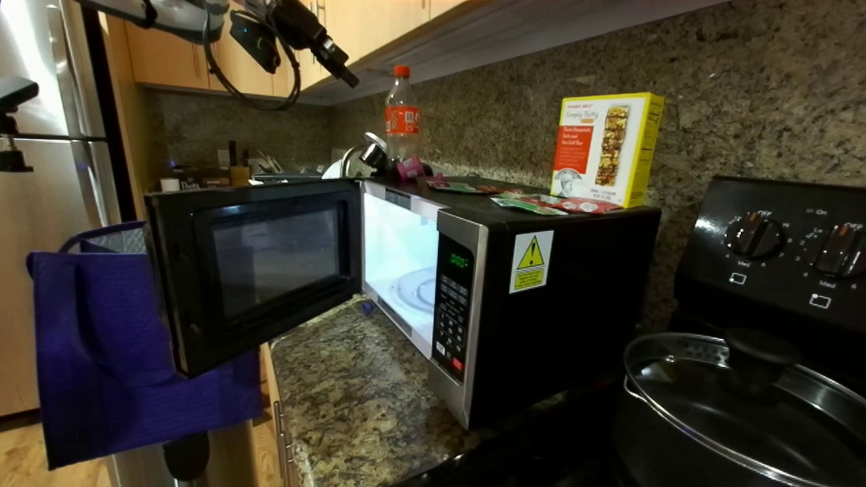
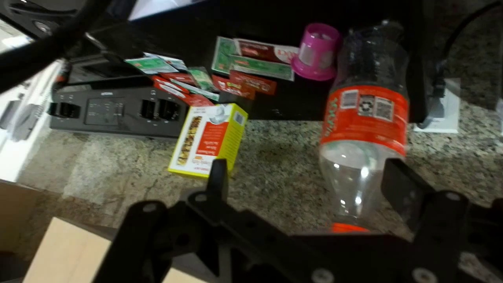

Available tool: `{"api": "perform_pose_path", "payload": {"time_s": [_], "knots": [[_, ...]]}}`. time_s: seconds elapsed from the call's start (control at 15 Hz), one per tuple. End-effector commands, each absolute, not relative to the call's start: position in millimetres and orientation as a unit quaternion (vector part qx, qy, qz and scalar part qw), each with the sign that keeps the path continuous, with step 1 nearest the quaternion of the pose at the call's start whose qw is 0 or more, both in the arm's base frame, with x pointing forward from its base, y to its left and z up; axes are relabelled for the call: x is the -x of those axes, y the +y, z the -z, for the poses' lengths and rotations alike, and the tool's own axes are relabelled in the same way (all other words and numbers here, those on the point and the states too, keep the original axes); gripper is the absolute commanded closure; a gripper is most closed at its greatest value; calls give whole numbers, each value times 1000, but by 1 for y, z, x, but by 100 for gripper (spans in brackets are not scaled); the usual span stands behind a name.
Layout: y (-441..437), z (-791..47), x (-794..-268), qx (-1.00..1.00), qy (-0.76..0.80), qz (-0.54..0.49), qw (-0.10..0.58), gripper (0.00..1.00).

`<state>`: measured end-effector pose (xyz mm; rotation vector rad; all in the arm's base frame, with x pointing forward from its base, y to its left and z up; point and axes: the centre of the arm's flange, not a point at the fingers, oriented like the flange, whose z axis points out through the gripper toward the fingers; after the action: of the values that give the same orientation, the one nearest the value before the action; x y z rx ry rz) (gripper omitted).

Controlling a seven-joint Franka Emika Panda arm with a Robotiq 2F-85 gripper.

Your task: Pick up the bottle and put it in the bag

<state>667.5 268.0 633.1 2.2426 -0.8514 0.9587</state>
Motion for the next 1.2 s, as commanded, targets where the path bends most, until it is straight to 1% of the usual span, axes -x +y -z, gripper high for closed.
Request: {"api": "perform_pose_path", "payload": {"time_s": [0.0, 0.13, 0.27, 0.33, 0.6, 0.67, 0.73, 0.8, 1.0, 1.07, 1.13], "knots": [[200, -623, -618, -827, -362, -301, 309, 0], [173, -628, -612, -823, -385, -287, 305, 0], [149, -630, -605, -828, -389, -279, 291, 0], [137, -628, -601, -843, -383, -258, 275, 0], [110, -624, -576, -876, -330, -206, 287, 0], [104, -625, -570, -884, -320, -201, 275, 0], [99, -625, -566, -892, -321, -203, 244, 0], [130, -647, -623, -870, -346, -213, 279, 0], [125, -649, -620, -871, -346, -214, 275, 0], [137, -650, -626, -883, -327, -213, 260, 0], [148, -650, -634, -904, -299, -212, 221, 0]]}}
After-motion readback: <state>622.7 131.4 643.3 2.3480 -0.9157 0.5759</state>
